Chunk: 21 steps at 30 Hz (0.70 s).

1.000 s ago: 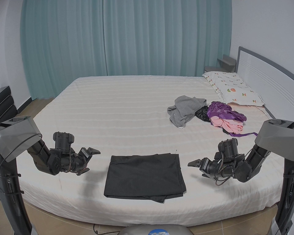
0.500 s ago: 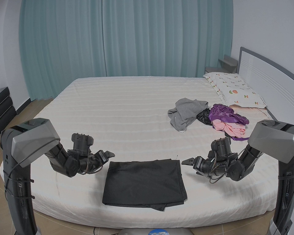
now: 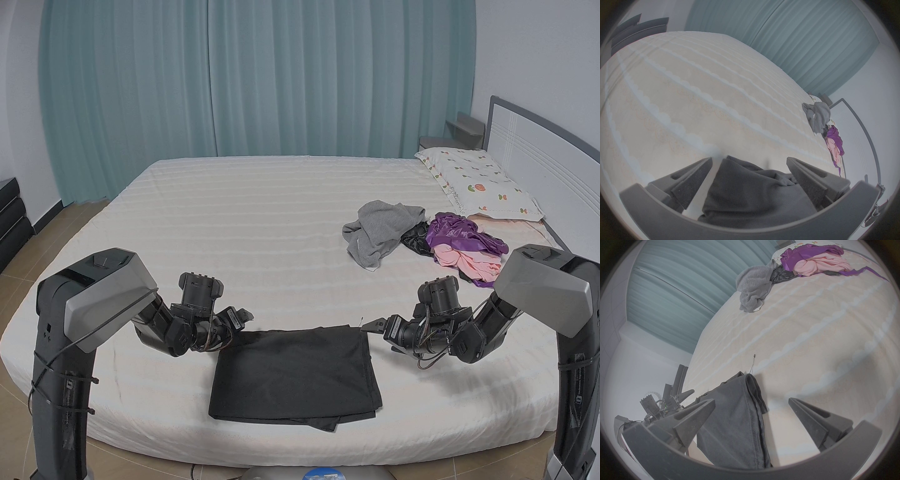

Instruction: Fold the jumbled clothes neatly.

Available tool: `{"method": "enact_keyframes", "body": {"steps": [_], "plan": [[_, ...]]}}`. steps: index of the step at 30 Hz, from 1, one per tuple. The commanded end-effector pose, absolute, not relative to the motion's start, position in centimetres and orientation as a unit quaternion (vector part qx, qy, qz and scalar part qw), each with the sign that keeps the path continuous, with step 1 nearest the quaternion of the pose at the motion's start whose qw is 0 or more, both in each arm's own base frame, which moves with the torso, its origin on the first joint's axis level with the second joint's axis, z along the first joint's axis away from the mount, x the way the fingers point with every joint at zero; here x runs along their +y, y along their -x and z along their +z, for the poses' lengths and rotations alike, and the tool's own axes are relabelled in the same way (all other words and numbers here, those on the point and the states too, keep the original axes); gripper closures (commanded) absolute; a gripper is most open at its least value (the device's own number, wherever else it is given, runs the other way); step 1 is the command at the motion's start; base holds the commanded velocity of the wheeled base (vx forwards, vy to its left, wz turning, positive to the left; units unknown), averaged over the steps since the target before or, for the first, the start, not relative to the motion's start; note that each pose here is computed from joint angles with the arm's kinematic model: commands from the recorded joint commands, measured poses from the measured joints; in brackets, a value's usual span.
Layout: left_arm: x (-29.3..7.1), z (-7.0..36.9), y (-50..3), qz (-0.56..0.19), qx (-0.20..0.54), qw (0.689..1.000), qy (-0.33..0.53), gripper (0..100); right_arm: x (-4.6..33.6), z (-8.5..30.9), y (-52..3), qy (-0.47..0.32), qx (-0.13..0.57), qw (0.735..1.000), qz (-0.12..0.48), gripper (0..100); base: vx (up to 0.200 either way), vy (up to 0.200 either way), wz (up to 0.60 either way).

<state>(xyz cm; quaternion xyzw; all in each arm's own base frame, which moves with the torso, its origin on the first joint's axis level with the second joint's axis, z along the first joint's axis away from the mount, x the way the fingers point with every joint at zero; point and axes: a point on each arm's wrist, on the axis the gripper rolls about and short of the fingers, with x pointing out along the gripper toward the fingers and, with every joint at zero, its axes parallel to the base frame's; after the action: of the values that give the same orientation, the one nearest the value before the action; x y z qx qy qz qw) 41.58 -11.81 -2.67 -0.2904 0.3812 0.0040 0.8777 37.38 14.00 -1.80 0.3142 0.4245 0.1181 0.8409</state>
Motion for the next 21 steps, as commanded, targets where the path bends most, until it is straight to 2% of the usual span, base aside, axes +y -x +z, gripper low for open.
{"method": "enact_keyframes", "body": {"steps": [1,9,16,17,21], "plan": [[-11.7,-4.2,-42.0,0.013,0.389,0.875,0.288,100,14.5,-2.2,-38.6,-0.314,0.418,0.844,0.119,0,0.000,0.000,0.00],[-11.5,-4.0,-42.1,0.038,0.373,0.879,0.295,100,16.7,-3.7,-40.4,-0.302,0.400,0.858,0.117,0,0.000,0.000,0.00],[-11.5,-3.8,-42.0,0.048,0.365,0.877,0.309,100,17.3,-4.3,-41.6,-0.300,0.403,0.857,0.114,0,0.000,0.000,0.00],[-11.5,-3.9,-41.9,0.048,0.367,0.876,0.309,100,17.3,-4.3,-41.8,-0.301,0.401,0.858,0.115,100,0.000,0.000,0.00],[-11.5,-3.9,-41.9,0.049,0.369,0.876,0.308,100,17.4,-4.6,-42.3,-0.302,0.398,0.858,0.116,100,0.000,0.000,0.00]]}}
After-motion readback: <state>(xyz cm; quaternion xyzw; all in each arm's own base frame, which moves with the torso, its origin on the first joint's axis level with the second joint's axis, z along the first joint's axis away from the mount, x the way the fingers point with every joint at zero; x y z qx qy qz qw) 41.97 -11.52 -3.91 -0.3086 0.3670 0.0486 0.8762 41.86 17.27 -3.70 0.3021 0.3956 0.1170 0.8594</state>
